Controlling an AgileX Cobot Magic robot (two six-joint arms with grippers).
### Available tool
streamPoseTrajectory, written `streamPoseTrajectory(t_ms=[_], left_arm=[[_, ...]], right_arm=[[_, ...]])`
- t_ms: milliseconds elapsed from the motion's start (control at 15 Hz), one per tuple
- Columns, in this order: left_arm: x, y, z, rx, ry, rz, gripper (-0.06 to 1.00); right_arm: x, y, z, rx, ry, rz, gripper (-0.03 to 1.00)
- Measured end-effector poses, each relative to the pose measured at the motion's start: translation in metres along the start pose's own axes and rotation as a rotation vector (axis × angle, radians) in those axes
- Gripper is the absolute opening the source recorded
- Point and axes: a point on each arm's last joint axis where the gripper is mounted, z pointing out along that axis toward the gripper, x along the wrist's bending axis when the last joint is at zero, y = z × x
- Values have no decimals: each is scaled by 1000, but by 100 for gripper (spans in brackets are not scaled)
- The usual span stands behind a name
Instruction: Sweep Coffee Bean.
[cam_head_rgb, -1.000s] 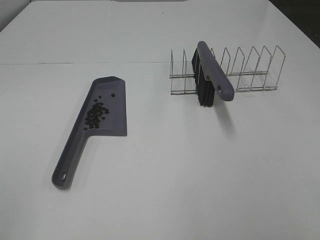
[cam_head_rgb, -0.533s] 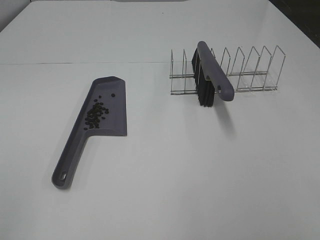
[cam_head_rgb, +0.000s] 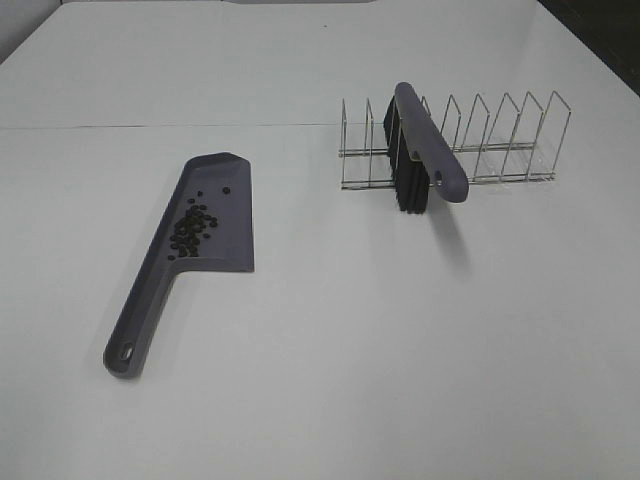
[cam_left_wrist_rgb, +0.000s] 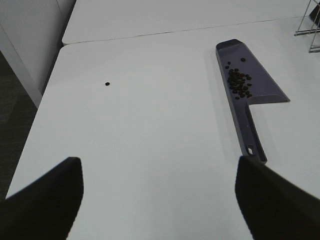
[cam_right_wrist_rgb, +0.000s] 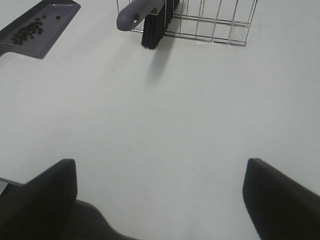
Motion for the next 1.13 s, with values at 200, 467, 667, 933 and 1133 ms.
streamPoseTrajectory(t_ms=[200, 467, 667, 933, 1133], left_arm=[[0, 0, 0, 0, 0, 0, 76], [0, 0, 0, 0, 0, 0, 76], [0, 0, 0, 0, 0, 0, 76], [0, 0, 0, 0, 0, 0, 76], [0, 0, 0, 0, 0, 0, 76]], right_arm=[[0, 0, 0, 0, 0, -5, 77], [0, 0, 0, 0, 0, -5, 77], [0, 0, 0, 0, 0, -5, 77], [0, 0, 0, 0, 0, -5, 77], [0, 0, 0, 0, 0, -5, 77]])
